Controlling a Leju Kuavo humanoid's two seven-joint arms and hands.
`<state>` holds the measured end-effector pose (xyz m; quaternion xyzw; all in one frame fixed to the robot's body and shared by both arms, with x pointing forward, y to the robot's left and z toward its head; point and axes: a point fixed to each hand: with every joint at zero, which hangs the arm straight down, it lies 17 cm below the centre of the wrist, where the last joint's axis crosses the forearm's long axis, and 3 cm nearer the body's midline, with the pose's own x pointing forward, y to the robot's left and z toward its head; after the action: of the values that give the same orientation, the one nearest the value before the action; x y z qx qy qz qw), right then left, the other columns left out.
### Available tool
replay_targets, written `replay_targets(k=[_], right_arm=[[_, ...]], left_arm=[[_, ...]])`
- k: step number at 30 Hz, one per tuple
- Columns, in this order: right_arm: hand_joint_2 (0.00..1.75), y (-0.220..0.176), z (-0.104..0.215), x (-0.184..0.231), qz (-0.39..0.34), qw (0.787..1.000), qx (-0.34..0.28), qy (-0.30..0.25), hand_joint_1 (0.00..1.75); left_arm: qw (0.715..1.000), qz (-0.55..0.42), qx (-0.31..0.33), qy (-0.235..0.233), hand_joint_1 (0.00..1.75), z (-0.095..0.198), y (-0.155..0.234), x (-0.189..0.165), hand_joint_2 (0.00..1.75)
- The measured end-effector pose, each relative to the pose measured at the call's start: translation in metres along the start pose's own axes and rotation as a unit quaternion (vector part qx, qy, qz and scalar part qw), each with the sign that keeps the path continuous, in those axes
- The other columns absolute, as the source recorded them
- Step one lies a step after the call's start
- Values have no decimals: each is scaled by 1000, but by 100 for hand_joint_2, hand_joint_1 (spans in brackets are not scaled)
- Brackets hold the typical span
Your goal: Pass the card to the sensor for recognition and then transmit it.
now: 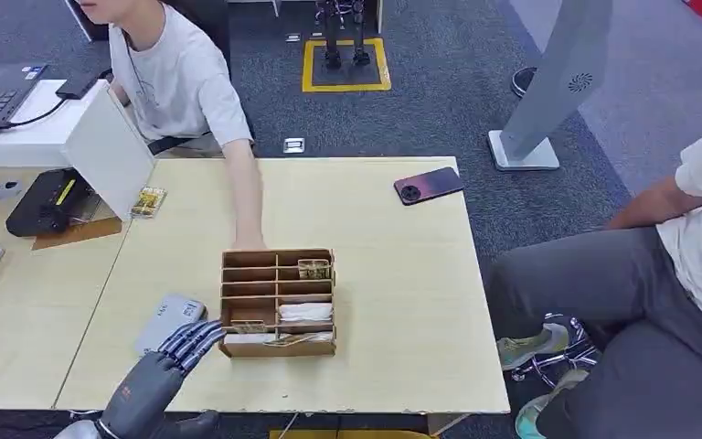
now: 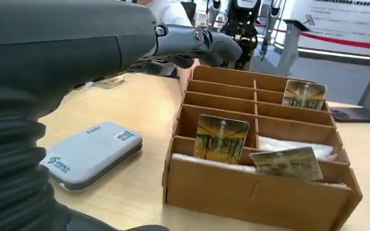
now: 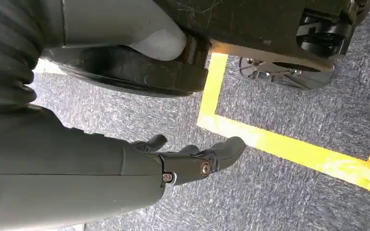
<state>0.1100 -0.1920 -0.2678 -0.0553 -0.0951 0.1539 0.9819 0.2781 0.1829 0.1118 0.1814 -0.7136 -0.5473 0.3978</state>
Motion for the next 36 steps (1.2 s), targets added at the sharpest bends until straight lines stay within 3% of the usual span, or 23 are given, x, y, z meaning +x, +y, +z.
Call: replay_targets(k=[5, 13, 36], right_arm=[[175, 0, 0, 0, 1, 1000, 1, 0, 0], [175, 0, 0, 1, 10, 1000, -2, 4, 0], [175, 0, 0, 2, 17, 1000, -5, 2, 0]], left_arm=[[1000, -17, -5, 5, 0, -3, -7, -2, 175], [992, -106, 45, 42, 0, -38, -12, -6, 175], [993, -73, 63, 63, 0, -68, -25, -2, 175]])
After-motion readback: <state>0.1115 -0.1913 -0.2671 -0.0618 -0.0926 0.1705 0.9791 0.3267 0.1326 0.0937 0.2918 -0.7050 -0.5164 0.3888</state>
